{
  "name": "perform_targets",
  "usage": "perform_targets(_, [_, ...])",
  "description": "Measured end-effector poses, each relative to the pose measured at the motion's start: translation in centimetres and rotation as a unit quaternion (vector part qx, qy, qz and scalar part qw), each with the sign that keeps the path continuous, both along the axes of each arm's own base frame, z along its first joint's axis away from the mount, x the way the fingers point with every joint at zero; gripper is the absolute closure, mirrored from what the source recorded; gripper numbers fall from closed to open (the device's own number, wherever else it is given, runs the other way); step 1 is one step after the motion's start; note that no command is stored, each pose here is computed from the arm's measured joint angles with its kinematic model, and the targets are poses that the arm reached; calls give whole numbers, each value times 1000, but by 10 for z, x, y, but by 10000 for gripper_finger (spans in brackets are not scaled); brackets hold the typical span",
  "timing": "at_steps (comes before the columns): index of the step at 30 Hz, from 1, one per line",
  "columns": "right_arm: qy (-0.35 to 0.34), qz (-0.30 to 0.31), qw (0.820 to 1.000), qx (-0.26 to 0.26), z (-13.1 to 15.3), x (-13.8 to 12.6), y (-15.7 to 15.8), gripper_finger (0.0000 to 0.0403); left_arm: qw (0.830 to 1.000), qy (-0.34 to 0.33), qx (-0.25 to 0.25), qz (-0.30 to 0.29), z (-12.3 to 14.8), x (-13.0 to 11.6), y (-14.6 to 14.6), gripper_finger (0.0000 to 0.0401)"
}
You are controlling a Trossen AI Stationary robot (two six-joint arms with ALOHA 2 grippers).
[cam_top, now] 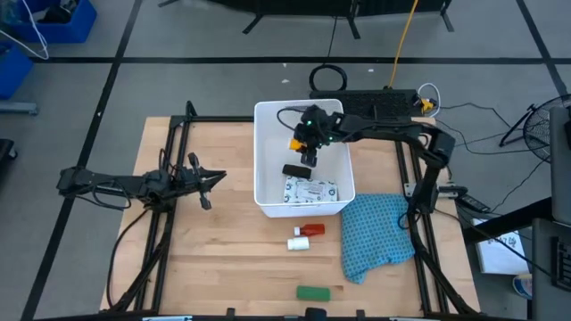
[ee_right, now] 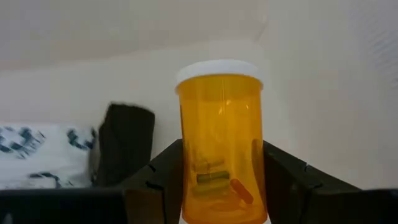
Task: Pick & place medical supplies in basket/bin
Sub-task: Put the orange pill bottle into the white bin, then put the white pill bottle into the white bin
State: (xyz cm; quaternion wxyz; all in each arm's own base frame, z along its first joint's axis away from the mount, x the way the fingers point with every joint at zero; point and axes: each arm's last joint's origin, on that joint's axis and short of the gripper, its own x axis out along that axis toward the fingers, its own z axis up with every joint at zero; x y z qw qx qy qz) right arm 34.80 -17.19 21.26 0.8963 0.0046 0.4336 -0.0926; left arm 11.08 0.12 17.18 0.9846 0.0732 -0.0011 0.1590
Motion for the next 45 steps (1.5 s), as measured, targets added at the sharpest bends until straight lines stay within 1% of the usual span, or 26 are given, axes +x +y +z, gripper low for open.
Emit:
perform_targets(4, [32,-1,999,16,-17,1,-2,248,1000,0,0,0,0,0,0,364])
perform_targets(8, [52,-1,998,24,-24,0,-2,242,1000,0,-1,0,0,0,0,364])
perform_targets(13, [55,-12,998,33,-23,-2,-1,208,1000,1,-1,1,0,0,0,364])
perform_targets(15, [57,-21,998,24,-21,-2,-2,191,1000,1,-1,3,0,0,0,364])
perform_targets(19, [62,-22,998,25,-22,-3,-1,162,1000,1,-3,3,0,0,0,364])
perform_targets(23, [66,-30,997,16,-22,-3,-2,144,1000,10,-2,4,-2,0,0,364])
perform_targets(26, [67,-35,997,6,-16,-6,-1,142,1000,19,0,3,-4,0,0,364])
perform_targets(29, [40,-31,999,-8,8,-12,4,148,1000,25,1,4,-5,0,0,364])
perform_targets(33, [-30,-26,998,-38,59,-27,18,166,1000,26,1,4,-5,0,0,364])
perform_targets(36, [-93,-7,994,-62,100,-44,37,195,1000,28,5,11,-5,0,1,364])
perform_targets(38, [-142,29,987,-66,124,-55,54,228,999,28,5,17,-5,0,1,364])
perform_targets(40, [-189,66,977,-70,142,-66,74,269,999,27,3,20,-5,0,1,364])
perform_targets(43, [-242,107,961,-81,160,-83,103,338,999,27,2,21,-5,0,1,364])
perform_targets(45, [-269,131,950,-85,164,-96,121,382,999,27,2,21,-5,0,1,364])
